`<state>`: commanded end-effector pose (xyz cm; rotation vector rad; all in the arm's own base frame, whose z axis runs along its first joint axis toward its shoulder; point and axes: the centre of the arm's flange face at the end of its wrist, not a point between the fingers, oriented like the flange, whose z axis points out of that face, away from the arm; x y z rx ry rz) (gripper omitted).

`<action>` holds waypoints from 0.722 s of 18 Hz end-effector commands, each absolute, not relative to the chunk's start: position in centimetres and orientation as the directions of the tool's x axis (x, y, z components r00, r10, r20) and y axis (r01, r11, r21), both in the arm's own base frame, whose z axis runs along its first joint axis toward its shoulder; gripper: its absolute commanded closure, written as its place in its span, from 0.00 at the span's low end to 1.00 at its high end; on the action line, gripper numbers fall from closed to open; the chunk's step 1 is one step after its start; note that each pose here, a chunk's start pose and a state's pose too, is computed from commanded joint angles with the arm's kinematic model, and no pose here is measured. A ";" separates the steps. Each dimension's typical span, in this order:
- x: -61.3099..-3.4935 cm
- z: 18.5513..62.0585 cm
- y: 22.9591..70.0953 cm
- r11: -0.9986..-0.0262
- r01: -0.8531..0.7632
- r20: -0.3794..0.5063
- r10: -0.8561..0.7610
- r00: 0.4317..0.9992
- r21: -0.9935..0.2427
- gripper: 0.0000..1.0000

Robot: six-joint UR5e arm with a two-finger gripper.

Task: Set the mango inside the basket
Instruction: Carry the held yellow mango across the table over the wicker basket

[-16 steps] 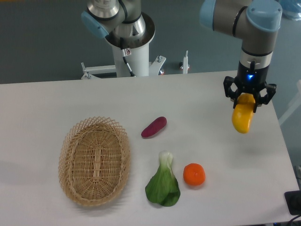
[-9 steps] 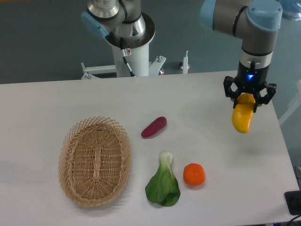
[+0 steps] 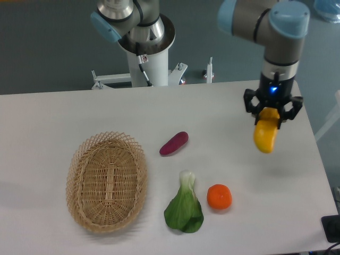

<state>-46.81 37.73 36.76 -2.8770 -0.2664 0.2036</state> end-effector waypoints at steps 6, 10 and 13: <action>-40.0 35.9 45.1 -0.924 0.273 -0.027 0.291 0.957 -0.267 0.50; -34.2 33.7 50.0 -0.926 0.293 0.020 0.297 0.955 -0.236 0.50; -29.4 32.7 52.5 -0.945 0.248 0.041 0.245 0.969 -0.213 0.50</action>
